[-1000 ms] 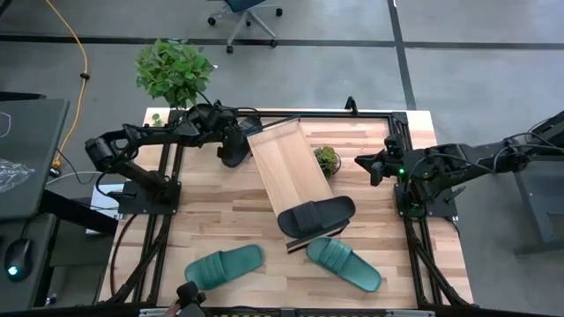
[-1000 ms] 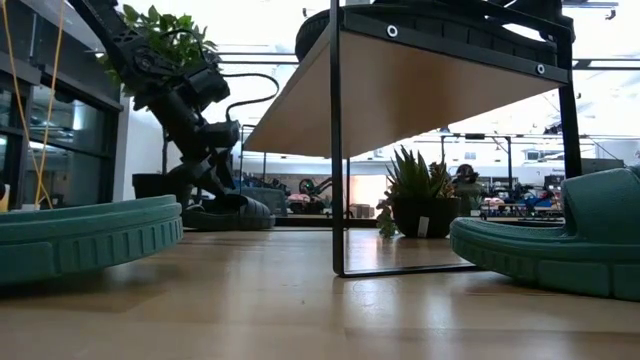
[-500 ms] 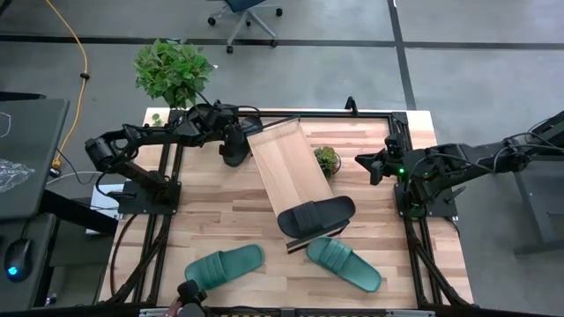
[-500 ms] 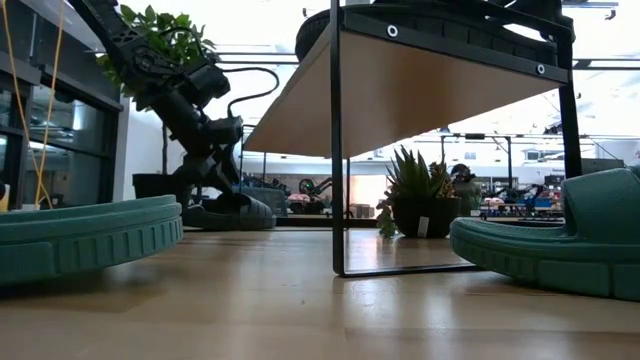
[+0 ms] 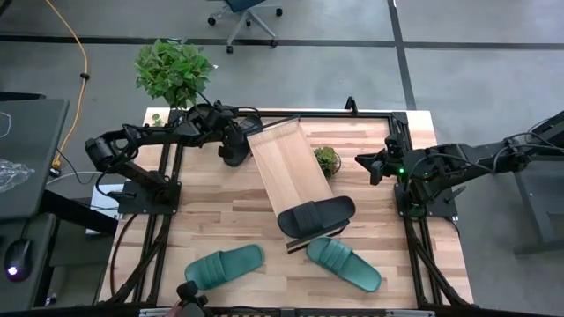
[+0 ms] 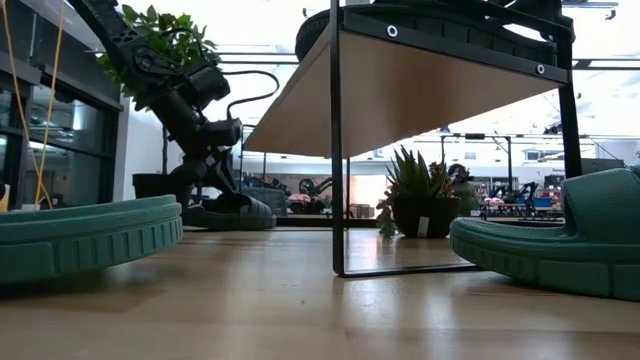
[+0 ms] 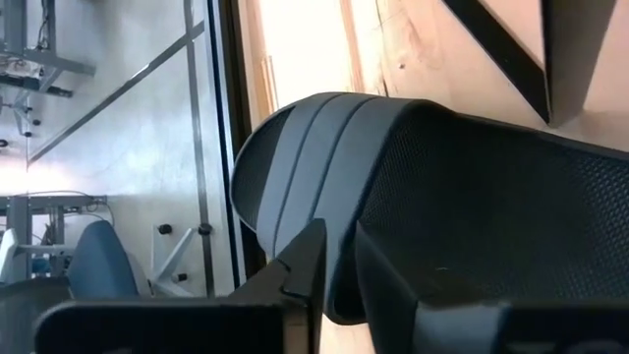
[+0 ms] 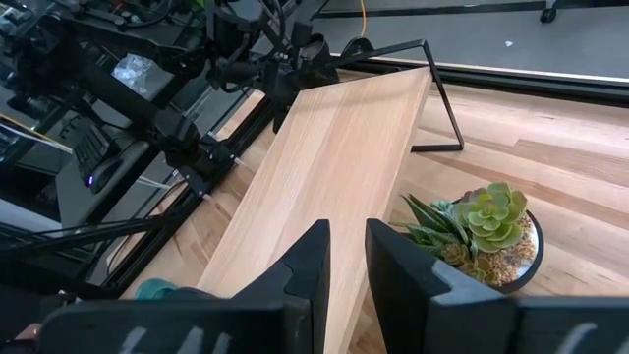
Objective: Pick and place slides into the shelf
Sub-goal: Put the black slipper on the shelf
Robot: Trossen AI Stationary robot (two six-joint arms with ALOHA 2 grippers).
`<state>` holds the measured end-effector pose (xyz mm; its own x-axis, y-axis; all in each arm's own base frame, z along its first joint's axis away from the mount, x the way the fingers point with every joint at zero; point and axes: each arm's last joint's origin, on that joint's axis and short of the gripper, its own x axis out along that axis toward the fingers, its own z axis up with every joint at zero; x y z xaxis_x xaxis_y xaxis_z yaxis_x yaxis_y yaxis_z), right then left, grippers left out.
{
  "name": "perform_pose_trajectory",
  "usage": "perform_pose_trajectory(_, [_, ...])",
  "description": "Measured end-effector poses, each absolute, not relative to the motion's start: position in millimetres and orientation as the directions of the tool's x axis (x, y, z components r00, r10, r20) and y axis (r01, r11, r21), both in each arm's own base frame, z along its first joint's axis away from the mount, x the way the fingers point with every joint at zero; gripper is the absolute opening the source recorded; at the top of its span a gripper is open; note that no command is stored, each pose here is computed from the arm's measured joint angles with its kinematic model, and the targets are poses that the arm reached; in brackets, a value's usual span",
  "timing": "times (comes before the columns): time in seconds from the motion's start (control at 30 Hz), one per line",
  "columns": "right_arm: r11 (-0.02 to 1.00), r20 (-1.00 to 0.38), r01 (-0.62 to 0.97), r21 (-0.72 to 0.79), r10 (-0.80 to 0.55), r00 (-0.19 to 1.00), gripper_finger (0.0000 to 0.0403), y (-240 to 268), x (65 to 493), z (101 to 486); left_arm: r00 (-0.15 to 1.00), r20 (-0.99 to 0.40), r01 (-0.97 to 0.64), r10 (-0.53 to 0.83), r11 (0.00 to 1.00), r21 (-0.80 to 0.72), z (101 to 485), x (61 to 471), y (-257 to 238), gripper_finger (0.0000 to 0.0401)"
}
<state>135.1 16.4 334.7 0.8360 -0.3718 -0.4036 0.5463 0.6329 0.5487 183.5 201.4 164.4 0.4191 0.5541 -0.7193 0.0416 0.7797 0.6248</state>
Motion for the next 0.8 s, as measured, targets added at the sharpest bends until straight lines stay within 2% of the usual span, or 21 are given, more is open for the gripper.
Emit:
perform_pose_trajectory(0.27, [0.632,-0.400,0.543,0.553,-0.370,0.839,0.0060,16.5,135.4,335.1,0.414,-0.727,0.039,0.547,0.788,0.615,163.7,182.9,200.7,0.0004])
perform_pose_trajectory(0.57, [0.633,-0.400,0.541,0.554,-0.368,0.839,0.0060,16.5,135.4,335.1,0.410,-0.731,0.026,0.545,0.795,0.607,163.3,182.6,200.4,0.0001])
perform_pose_trajectory(0.8, [0.634,-0.401,0.539,0.554,-0.364,0.841,0.0060,16.6,135.4,335.1,0.353,-0.780,0.037,0.516,0.826,0.563,158.5,178.2,196.6,0.0001])
